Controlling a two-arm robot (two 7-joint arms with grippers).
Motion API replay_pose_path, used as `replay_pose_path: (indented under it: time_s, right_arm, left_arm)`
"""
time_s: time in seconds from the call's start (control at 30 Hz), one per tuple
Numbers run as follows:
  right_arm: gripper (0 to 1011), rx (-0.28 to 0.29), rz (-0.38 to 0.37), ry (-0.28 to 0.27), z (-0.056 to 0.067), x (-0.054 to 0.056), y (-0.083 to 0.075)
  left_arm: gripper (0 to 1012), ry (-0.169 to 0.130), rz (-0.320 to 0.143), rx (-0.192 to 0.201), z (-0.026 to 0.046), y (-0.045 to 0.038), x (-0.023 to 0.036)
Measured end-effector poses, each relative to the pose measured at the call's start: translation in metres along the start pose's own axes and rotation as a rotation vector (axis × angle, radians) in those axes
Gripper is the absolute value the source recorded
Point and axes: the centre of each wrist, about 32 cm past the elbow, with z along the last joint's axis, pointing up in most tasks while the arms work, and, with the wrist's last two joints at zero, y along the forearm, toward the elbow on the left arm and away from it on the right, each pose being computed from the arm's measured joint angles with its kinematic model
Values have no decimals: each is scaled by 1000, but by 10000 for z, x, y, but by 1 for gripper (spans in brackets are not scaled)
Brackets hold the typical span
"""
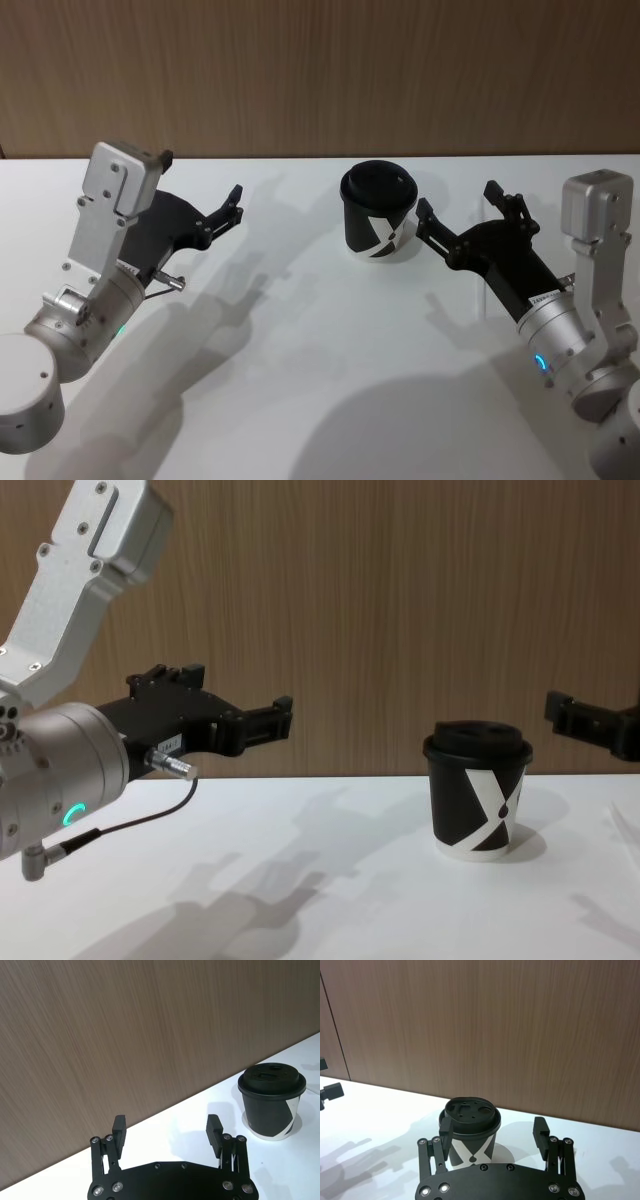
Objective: Pick up the straw with one hand, pass it to the other hand, and insert it into the cup.
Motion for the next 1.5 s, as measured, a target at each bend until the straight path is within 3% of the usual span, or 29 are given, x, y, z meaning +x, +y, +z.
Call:
replay_pose_path:
  time_s: [1.5]
  right_arm:
    - [1001,0,0,0,0,0,0]
  left_arm:
    - [1003,0,0,0,0,0,0]
